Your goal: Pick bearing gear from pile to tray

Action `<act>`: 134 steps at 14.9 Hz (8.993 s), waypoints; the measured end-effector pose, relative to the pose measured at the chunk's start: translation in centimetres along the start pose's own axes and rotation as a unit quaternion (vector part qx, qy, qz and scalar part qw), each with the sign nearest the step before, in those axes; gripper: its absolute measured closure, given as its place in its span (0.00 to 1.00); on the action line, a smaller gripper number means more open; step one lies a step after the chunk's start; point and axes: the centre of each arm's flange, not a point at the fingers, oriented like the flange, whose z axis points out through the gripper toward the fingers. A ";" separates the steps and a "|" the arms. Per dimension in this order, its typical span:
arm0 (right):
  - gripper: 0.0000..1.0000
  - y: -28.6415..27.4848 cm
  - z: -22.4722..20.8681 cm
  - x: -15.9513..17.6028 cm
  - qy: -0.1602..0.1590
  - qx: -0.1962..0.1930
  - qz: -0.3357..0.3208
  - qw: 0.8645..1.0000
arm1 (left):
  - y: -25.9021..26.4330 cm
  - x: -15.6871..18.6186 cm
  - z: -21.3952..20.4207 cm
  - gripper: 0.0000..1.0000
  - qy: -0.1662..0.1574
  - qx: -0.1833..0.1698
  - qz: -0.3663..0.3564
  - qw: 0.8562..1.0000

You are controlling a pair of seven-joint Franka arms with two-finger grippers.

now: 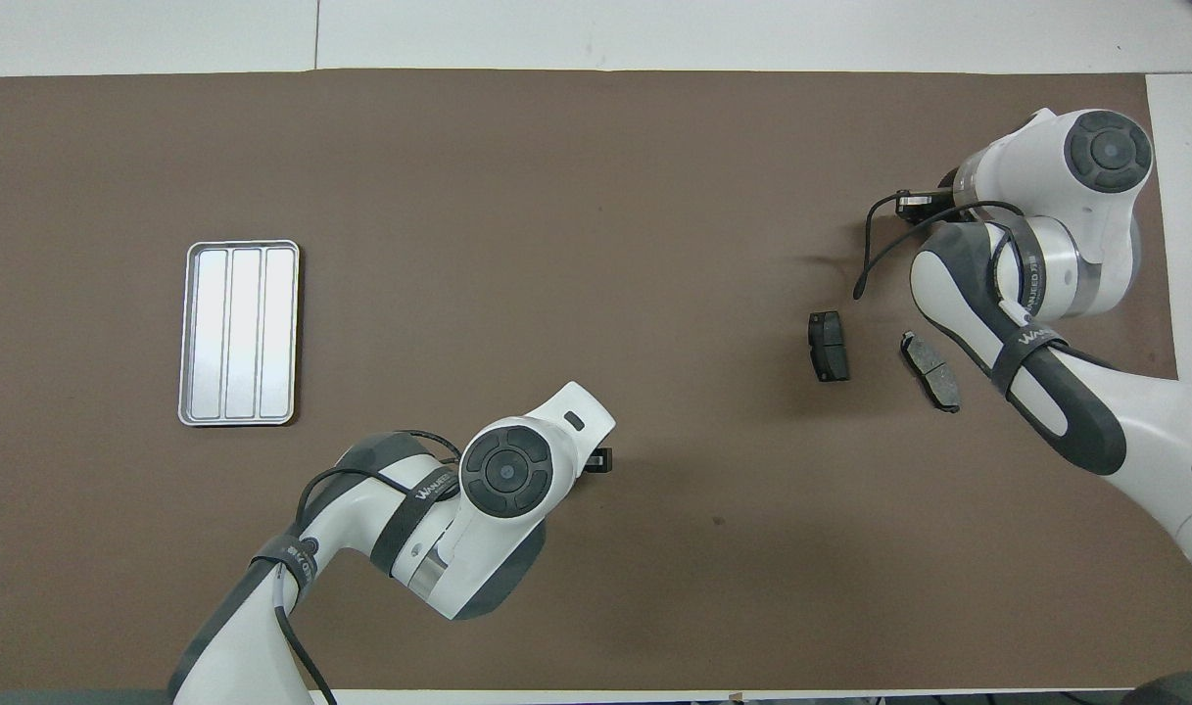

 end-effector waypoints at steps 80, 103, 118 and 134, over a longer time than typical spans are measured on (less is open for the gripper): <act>0.76 -40.7 -7.3 -28.6 -0.095 0.002 0.237 0.967 | -28.2 9.9 -10.4 0.40 0.012 0.029 0.102 0.994; 0.00 -22.2 -17.4 -11.3 -0.045 0.036 0.095 0.994 | -9.4 4.8 -10.8 0.49 0.018 -0.002 -0.038 0.999; 0.00 -17.4 -19.0 -8.8 -0.041 0.039 -0.017 0.998 | 3.1 3.1 -8.0 0.50 0.018 -0.012 -0.059 0.998; 0.00 -14.1 -20.0 -7.7 -0.027 0.037 -0.064 0.997 | 5.2 -0.8 -3.4 0.50 0.003 0.001 -0.045 0.999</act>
